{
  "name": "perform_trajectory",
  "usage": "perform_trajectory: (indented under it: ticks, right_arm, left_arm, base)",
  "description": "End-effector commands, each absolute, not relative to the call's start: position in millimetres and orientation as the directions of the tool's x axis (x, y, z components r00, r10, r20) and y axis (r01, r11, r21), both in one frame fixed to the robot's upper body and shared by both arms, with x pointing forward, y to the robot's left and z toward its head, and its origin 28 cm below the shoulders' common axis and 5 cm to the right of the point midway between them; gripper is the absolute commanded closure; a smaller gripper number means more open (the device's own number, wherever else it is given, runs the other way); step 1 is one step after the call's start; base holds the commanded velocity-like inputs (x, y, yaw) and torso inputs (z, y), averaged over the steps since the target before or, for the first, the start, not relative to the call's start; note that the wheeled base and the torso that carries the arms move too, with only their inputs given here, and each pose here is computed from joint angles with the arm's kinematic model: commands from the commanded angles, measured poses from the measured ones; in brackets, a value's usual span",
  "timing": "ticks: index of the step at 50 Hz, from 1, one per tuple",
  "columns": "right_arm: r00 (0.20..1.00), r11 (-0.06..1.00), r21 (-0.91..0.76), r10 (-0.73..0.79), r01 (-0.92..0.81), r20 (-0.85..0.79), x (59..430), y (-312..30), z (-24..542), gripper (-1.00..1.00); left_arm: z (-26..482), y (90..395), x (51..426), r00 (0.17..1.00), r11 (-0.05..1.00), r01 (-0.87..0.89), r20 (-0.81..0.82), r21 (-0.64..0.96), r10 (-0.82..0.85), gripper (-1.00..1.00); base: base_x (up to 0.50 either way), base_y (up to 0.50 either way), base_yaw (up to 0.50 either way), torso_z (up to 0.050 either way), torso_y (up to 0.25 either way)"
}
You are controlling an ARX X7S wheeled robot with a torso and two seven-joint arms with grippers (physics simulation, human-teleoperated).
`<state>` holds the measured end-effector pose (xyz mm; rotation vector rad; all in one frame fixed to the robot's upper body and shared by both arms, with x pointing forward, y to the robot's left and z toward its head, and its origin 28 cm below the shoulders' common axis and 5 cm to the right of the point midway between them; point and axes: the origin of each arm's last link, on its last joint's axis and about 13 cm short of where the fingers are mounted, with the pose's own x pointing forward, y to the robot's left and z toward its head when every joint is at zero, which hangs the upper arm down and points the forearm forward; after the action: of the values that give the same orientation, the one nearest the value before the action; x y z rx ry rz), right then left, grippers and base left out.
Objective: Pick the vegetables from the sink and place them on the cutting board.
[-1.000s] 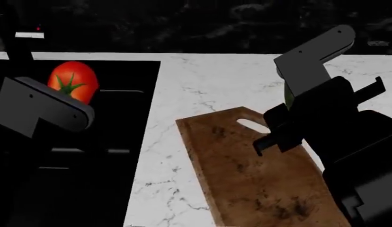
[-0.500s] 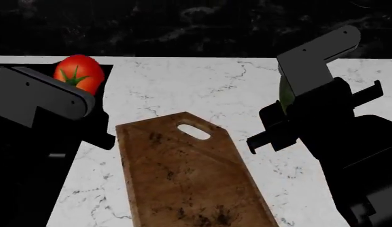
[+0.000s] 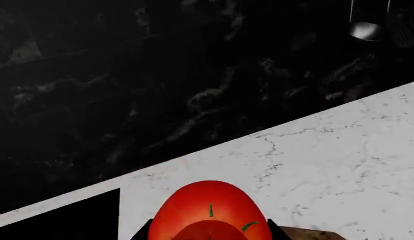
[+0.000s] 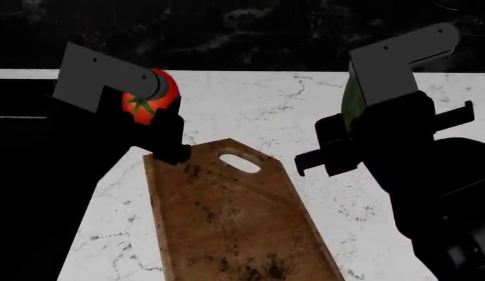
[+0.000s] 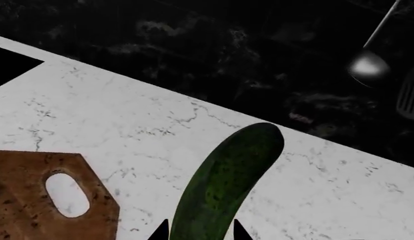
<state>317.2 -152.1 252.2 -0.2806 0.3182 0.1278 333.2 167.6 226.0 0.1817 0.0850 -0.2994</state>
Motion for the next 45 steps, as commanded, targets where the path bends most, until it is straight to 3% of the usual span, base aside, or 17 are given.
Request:
perform_trajectory:
  ticks: [1,45]
  right_arm:
    - [0.956,0.967,-0.219,0.062,-0.128,-0.285,316,-153,257,1.00]
    - [0.955,0.978,-0.165,0.079,-0.130,-0.287,317,-155,246,1.00]
  left_arm:
    - [227,143,345,0.923,0.937,0.343,-0.211,0.070,-0.322,1.00]
    - [163,136,344,0.874,0.933,0.342,-0.403,0.110,-0.272,1.00]
  base:
    - [0.00,0.00,0.00,0.000,0.010]
    - [0.00,0.00,0.00,0.000,0.000]
